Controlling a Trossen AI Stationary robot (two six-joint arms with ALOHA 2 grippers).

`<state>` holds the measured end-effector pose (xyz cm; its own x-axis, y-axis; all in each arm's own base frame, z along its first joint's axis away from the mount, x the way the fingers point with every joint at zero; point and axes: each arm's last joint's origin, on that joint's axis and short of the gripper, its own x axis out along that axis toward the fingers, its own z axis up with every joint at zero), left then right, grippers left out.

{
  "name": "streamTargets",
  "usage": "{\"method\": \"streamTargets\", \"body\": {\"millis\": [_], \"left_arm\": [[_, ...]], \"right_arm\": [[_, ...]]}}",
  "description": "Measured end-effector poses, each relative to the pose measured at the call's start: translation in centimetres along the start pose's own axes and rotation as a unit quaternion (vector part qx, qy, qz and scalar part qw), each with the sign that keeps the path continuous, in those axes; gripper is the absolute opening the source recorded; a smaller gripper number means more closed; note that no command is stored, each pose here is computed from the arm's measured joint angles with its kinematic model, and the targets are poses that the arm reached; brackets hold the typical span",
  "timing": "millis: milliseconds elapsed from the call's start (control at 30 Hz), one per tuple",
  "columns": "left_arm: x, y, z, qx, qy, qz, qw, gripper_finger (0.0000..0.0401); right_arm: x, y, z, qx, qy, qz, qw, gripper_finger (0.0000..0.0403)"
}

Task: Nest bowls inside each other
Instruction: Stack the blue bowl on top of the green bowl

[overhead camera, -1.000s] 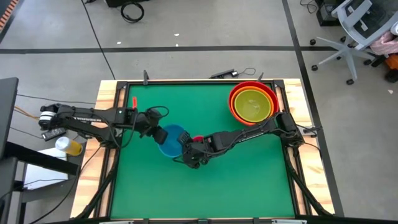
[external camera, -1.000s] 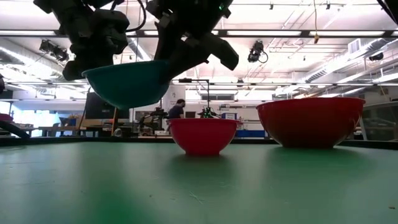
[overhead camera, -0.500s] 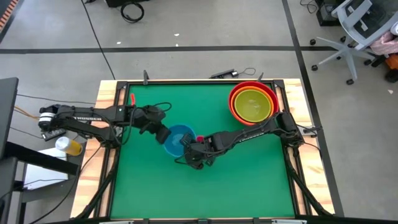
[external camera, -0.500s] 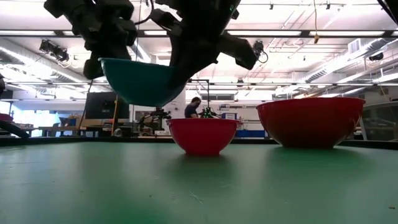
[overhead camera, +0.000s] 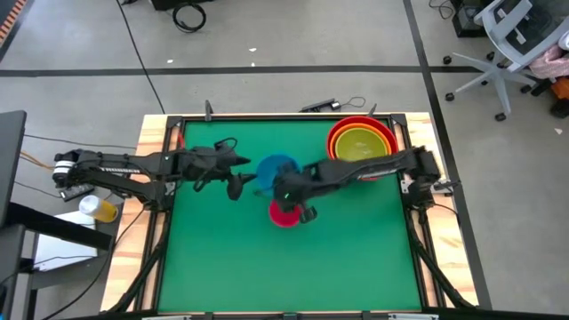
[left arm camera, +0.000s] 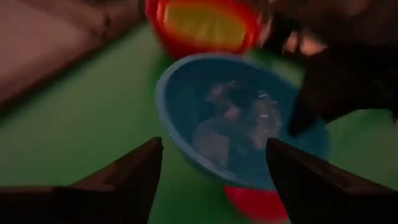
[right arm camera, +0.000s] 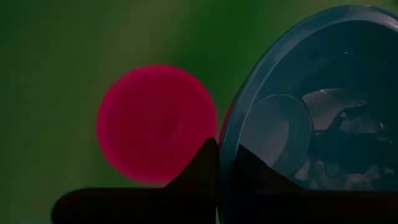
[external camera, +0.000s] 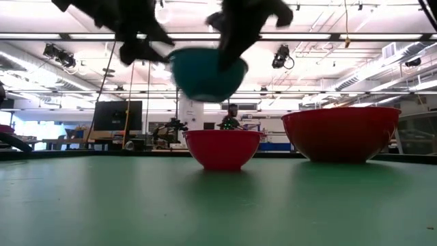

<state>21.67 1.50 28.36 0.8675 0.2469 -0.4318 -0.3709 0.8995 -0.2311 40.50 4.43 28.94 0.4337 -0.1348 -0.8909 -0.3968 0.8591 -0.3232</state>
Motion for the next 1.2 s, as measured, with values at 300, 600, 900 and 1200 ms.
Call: {"method": "streamTargets", "body": {"millis": [300,600,900,1200], "left_arm": [[-1.2,-2.7,0.5,0.090,-0.102,0.021,0.990,0.0290],[0.4,-2.4,-4.6,0.099,-0.141,0.005,0.985,0.0290],[0.7,-1.4,-6.8,0.128,-0.163,0.006,0.978,0.0290],[0.9,-1.0,-6.6,0.144,-0.165,0.021,0.976,0.0290]], "right_arm": [[-7.4,-1.3,-6.3,0.131,-0.018,-0.038,0.990,0.0020],[-9.1,-1.0,-15.4,0.343,0.018,-0.124,0.931,0.0020],[-7.4,-1.6,-20.8,0.479,0.076,-0.147,0.862,0.0020],[-4.4,-3.2,-22.3,0.535,0.147,-0.110,0.824,0.0020]]}}
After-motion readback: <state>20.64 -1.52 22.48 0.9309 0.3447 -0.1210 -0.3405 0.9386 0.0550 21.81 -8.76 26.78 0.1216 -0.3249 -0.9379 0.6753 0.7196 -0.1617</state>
